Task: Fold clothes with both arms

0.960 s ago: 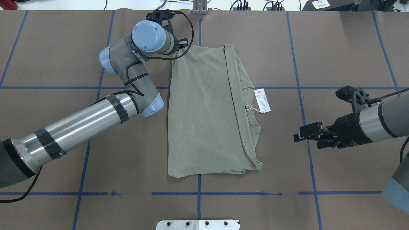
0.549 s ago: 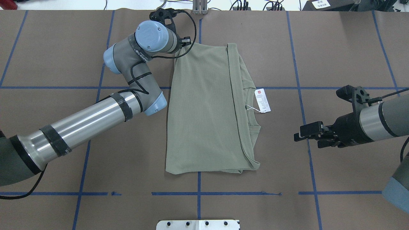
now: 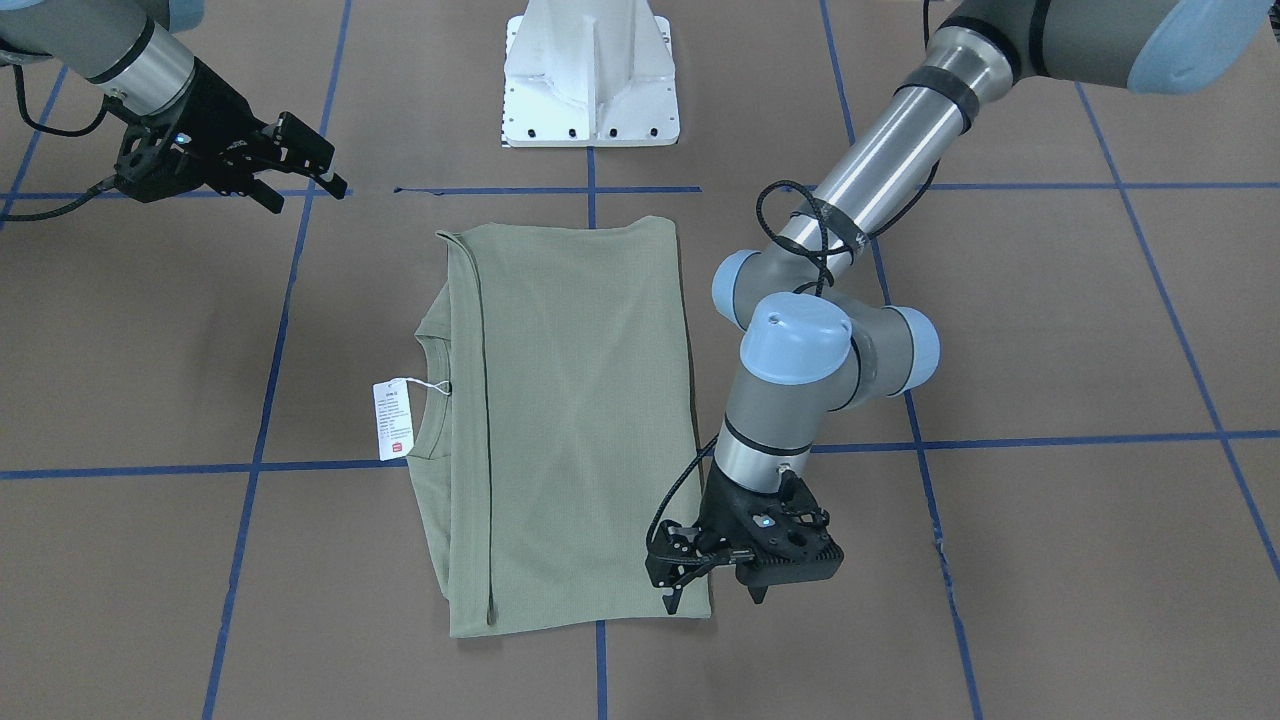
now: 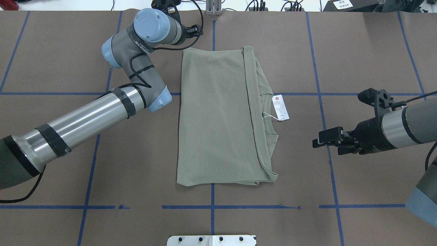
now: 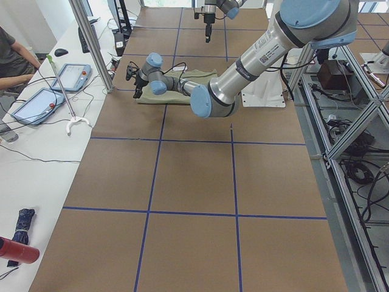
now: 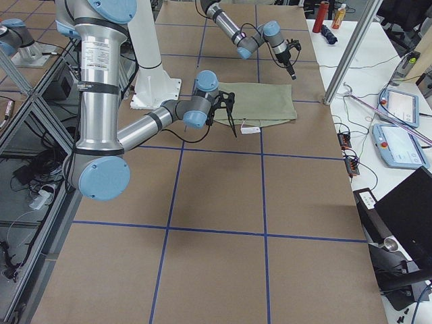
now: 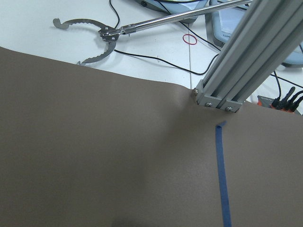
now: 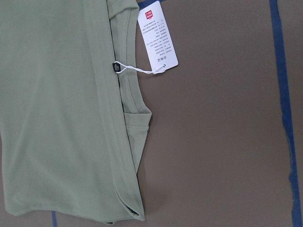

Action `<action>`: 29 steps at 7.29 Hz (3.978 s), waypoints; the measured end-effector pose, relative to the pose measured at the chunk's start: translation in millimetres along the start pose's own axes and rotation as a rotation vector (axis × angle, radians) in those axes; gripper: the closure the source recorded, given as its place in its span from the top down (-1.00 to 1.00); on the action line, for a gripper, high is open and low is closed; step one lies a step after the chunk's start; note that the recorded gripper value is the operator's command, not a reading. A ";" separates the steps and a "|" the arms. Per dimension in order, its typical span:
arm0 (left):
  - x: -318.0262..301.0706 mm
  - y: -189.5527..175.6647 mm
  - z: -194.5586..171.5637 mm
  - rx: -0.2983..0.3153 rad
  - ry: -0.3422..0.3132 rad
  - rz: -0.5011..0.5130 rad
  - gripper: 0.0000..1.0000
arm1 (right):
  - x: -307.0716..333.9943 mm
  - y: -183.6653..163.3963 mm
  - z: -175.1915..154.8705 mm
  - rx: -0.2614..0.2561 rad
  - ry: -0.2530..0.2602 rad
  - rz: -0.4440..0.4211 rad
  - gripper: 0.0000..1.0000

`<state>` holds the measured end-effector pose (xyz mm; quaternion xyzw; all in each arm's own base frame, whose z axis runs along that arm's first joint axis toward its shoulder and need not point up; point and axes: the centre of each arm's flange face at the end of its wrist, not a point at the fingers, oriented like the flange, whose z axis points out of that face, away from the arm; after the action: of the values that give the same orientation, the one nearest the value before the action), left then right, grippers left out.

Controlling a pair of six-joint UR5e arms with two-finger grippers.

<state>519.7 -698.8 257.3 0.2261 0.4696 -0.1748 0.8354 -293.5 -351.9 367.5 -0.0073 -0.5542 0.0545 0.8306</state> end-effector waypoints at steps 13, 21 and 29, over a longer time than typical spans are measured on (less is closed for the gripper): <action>-47.4 85.0 -156.4 -0.162 -0.032 0.021 1.00 | -170.7 19.9 172.6 -0.065 0.418 -0.475 0.62; -54.9 100.0 -146.7 -0.182 -0.046 0.025 1.00 | -154.0 40.8 187.5 -0.106 0.440 -0.496 -0.37; -55.5 100.7 -145.1 -0.183 -0.048 0.026 1.00 | -149.7 39.2 188.6 -0.111 0.446 -0.491 -0.95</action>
<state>440.5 -531.5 260.5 0.1507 0.4606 -0.1256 0.8657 -527.4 -336.9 299.7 0.0694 -0.3460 -0.1805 0.9181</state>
